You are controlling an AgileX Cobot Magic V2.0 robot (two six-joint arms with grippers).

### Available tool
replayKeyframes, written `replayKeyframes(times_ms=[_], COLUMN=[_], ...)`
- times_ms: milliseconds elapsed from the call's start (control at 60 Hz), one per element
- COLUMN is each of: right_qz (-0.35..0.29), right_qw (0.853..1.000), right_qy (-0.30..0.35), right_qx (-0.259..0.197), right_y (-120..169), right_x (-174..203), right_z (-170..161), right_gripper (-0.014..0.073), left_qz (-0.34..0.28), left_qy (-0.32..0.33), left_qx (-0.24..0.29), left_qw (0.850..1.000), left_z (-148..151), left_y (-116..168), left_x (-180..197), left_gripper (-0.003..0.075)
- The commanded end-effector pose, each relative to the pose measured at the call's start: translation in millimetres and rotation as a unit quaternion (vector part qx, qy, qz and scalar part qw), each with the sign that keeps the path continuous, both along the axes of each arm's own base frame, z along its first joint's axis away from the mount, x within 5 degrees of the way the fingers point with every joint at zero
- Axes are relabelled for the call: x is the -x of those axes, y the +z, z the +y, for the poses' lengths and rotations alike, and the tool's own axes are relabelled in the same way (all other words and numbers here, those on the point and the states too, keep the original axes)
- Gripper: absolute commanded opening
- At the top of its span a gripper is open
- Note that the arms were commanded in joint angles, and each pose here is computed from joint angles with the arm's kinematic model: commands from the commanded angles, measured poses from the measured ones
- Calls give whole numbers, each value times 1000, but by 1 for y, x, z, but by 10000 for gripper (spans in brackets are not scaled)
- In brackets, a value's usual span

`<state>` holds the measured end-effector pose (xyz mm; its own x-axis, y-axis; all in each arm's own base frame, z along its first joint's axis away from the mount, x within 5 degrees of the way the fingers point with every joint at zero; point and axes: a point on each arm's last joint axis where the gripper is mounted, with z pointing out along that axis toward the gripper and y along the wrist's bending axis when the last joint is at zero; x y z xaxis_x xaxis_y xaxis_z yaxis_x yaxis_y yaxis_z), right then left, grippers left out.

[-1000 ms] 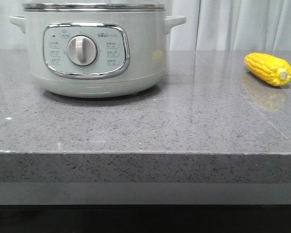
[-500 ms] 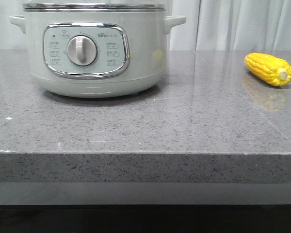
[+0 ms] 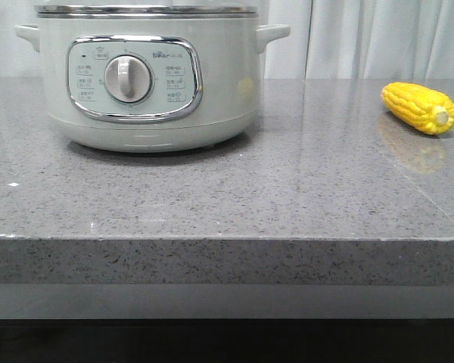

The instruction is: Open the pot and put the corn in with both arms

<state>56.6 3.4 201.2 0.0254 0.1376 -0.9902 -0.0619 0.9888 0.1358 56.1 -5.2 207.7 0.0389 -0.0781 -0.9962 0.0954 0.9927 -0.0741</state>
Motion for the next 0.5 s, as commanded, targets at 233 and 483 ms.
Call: replayKeyframes(times_ms=[233,483], right_qz=[-67,-93], right_qw=[998,996], right_qy=[-8,-2], right_qx=[4,10], right_y=[14,73], right_x=[3,21], right_z=[-1,-1], right_gripper=[-64,-64], left_qz=[-70,-141], left_qy=[2,-3], left_qx=[12,33], left_qw=[997,990], left_z=[1,2], left_y=[15,85], left_x=[3,24], left_gripper=[-20,-20])
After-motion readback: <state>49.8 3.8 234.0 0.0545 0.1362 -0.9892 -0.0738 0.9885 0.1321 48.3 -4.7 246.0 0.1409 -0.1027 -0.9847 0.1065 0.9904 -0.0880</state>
